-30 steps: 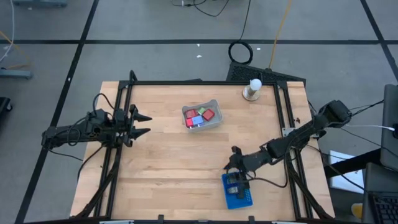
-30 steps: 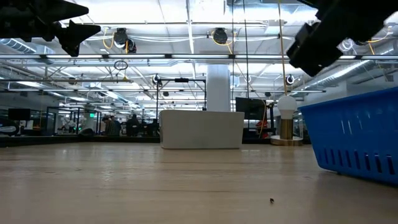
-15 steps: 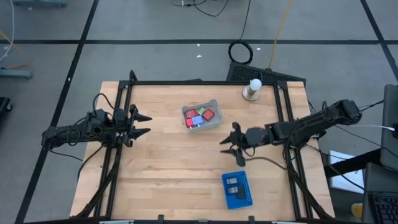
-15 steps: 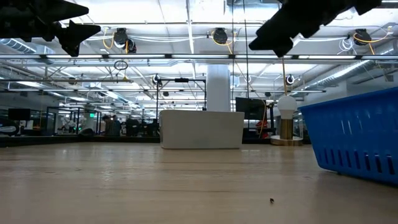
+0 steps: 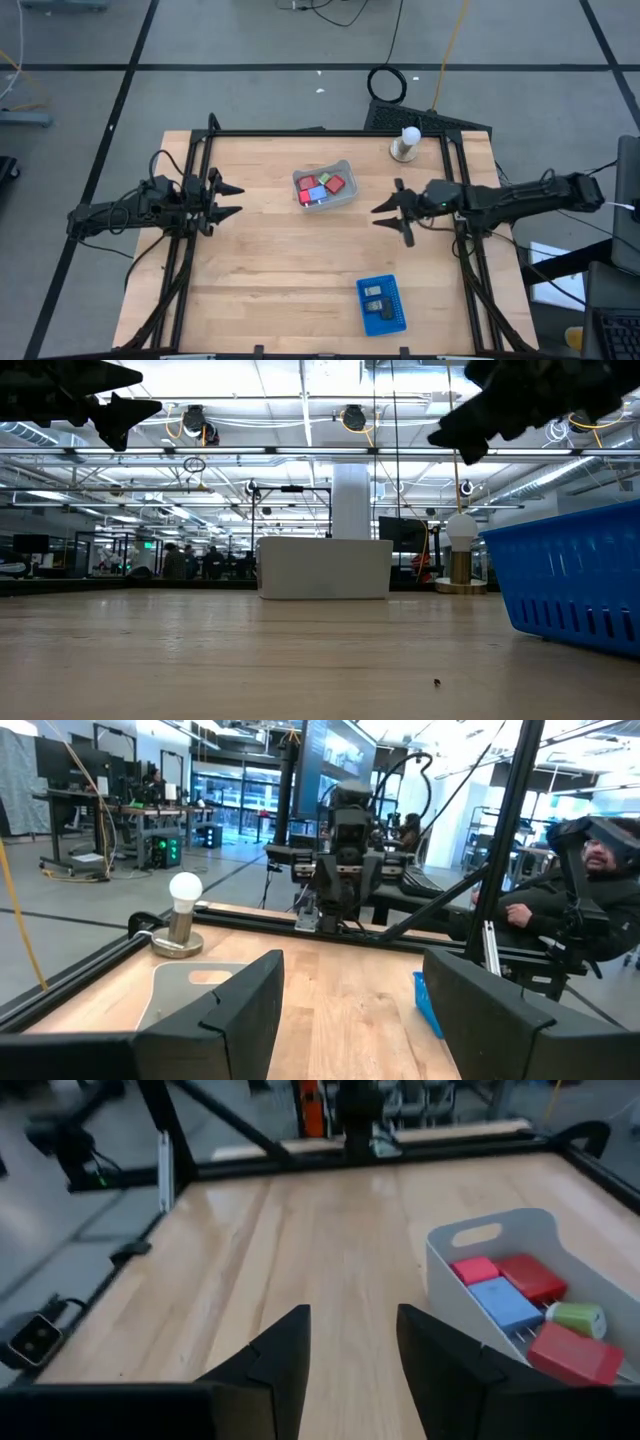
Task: Pick & Place Office items
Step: Return to Home Position
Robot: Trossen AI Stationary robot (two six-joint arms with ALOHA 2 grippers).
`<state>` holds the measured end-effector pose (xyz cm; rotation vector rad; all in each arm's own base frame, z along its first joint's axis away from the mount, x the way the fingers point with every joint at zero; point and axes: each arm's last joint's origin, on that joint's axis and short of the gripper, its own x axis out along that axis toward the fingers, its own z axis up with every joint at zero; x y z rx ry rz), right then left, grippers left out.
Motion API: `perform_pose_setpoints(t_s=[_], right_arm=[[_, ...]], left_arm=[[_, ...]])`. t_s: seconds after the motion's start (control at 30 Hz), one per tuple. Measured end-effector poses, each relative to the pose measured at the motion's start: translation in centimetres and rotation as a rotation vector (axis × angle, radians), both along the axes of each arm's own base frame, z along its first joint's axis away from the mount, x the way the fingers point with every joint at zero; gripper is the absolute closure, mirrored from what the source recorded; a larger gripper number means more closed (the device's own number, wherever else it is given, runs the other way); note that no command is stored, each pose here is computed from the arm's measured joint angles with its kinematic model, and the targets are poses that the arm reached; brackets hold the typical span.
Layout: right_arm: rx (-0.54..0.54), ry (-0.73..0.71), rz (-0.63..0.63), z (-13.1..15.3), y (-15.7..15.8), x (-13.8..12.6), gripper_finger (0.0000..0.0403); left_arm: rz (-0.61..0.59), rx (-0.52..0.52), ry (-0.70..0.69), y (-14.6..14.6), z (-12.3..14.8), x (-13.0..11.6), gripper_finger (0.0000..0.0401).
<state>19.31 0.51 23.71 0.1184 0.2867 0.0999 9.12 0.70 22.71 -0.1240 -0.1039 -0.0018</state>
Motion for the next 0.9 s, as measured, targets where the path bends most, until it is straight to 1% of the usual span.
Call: perform_pose_setpoints(t_s=[0.13, 0.37, 0.57, 0.9], right_arm=[[0.046, -0.073, -0.025, -1.4, -0.3, -2.3, 0.0264], [0.067, -0.131, -0.069, -3.9, -1.0, -5.4, 0.0264], [0.072, -0.193, -0.062, -4.8, -1.0, -6.9, 0.0266], [0.087, -0.262, -0.065, -6.1, -0.9, -8.2, 0.0266]], left_arm=[[0.0, 0.0, 0.0, 0.0, 0.0, 0.0, 0.0157], [0.0, 0.0, 0.0, 0.0, 0.0, 0.0, 0.0157], [0.0, 0.0, 0.0, 0.0, 0.0, 0.0, 0.0157], [0.0, 0.0, 0.0, 0.0, 0.0, 0.0, 0.0158]])
